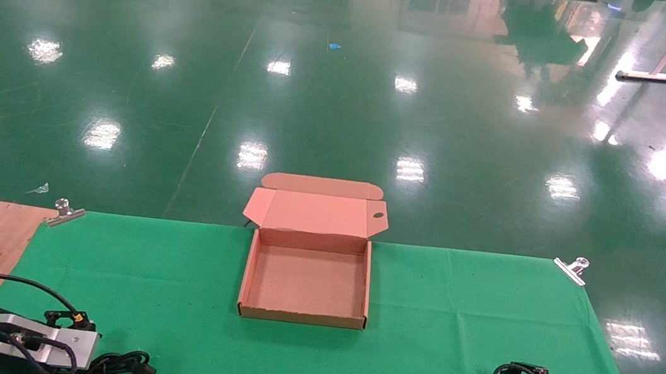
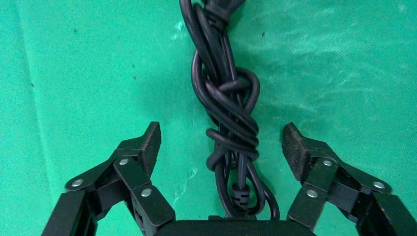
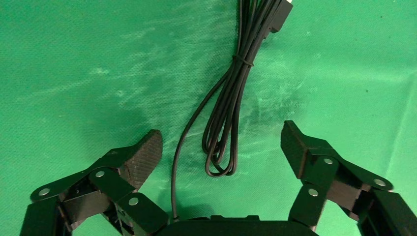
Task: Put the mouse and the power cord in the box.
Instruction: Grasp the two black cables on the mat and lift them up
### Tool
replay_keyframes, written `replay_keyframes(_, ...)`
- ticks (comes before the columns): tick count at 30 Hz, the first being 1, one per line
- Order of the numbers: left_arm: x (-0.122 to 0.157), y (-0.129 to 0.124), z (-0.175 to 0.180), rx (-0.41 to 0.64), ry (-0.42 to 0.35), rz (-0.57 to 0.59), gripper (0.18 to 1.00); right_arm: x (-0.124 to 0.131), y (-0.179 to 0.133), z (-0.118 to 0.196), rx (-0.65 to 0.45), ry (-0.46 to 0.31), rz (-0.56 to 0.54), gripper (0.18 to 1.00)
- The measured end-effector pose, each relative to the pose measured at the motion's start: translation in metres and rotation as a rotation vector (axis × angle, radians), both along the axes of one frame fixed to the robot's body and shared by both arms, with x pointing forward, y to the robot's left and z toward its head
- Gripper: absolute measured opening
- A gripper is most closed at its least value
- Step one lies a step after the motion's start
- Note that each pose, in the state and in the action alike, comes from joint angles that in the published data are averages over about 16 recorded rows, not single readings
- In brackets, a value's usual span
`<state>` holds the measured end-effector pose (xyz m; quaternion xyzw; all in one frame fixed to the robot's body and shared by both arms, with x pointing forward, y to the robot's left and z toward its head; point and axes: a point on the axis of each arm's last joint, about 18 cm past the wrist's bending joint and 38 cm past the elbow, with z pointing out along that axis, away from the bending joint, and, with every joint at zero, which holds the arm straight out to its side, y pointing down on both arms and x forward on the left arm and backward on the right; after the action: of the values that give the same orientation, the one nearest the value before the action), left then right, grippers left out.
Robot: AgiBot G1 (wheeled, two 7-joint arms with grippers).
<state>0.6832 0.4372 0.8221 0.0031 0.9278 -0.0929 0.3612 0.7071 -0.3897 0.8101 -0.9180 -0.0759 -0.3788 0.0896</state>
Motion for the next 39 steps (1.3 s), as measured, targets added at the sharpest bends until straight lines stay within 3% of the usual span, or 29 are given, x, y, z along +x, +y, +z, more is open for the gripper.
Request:
replay_keyframes(8, -0.002, -0.001, 0.000, -0.006, 0.002, -0.013, 0.844, -0.002, 0.000, -0.001, 0.004, 0.009, 0.005, 0.818)
replay_keyframes(30, -0.002, -0.006, -0.001, -0.022, 0.002, -0.038, 0.348, -0.006, -0.007, 0.004, 0.008, 0.020, 0.000, 0.333)
replay_keyframes(39, -0.001, -0.008, 0.008, -0.018, -0.010, -0.053, 0.267, -0.006, -0.011, 0.022, 0.009, -0.007, 0.010, 0.245)
